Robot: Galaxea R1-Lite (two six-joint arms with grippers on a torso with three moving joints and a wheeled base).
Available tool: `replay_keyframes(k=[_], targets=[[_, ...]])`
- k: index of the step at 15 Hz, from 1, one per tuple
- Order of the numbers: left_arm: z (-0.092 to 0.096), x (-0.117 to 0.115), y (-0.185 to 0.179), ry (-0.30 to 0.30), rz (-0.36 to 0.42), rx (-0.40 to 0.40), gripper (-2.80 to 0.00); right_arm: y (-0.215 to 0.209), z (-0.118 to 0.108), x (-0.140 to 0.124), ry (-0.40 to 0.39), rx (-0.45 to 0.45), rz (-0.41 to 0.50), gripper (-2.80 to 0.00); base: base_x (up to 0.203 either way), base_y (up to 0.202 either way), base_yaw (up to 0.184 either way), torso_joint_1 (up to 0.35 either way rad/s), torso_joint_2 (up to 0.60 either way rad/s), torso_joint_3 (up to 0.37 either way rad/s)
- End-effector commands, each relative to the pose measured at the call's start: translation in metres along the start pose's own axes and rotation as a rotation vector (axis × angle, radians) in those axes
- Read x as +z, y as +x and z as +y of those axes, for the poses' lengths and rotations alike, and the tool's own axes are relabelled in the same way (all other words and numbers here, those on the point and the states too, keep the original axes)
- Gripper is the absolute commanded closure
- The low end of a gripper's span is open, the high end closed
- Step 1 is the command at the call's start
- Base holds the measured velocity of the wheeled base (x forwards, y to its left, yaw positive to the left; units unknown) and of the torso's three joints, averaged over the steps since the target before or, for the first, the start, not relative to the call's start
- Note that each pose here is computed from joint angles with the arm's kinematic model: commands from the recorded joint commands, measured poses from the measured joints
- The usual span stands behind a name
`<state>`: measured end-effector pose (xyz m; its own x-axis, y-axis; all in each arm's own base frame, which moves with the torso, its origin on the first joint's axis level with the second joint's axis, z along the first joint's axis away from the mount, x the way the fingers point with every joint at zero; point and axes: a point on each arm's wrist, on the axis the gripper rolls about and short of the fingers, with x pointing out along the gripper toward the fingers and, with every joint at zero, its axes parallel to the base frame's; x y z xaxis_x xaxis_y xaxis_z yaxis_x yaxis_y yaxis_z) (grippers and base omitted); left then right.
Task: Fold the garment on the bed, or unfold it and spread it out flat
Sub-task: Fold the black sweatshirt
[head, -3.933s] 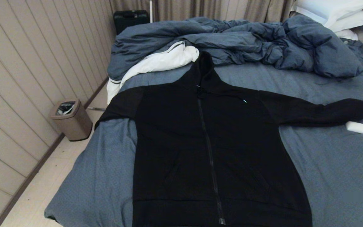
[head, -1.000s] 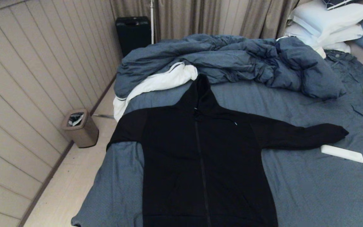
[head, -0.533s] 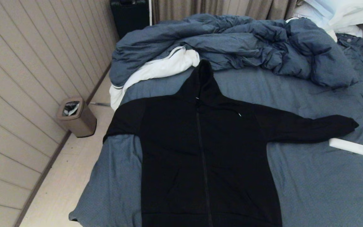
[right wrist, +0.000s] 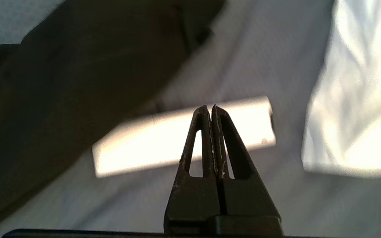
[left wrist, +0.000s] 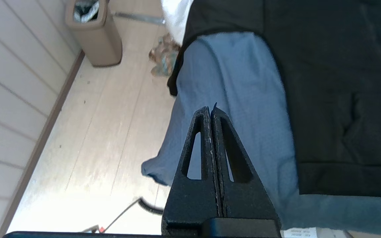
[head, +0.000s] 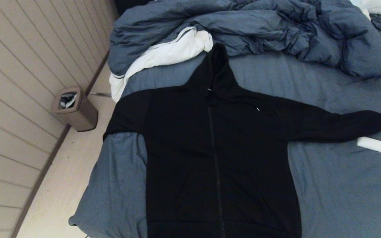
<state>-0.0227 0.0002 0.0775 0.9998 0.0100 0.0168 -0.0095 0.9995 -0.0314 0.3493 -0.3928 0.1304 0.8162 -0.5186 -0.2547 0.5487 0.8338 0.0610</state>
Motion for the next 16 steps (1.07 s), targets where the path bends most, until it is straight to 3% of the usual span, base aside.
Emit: replay_keyframes(k=[1,9,10,16], targets=[[0.0,0.001,0.0,-0.001,-0.003,0.001,0.0,0.009,0.007,-0.005,-0.076,0.016,-0.051,0.0,0.0,0.0,0.0,0.002,0.0,-0.193],[0.0,0.0,0.0,0.001,0.0,0.001,0.0,-0.002,0.022,0.021,-0.109,0.042,-0.116,0.0,0.0,0.0,0.0,0.002,0.0,-0.144],[0.0,0.0,0.0,0.001,0.0,0.001,0.0,-0.004,0.023,0.025,-0.108,0.04,-0.126,-2.8,0.0,0.0,0.0,0.0,0.0,0.0],[0.0,0.001,0.0,0.001,-0.003,0.001,0.0,-0.001,0.022,0.025,-0.114,0.032,-0.165,-2.8,0.0,0.0,0.0,0.0,0.0,0.0]])
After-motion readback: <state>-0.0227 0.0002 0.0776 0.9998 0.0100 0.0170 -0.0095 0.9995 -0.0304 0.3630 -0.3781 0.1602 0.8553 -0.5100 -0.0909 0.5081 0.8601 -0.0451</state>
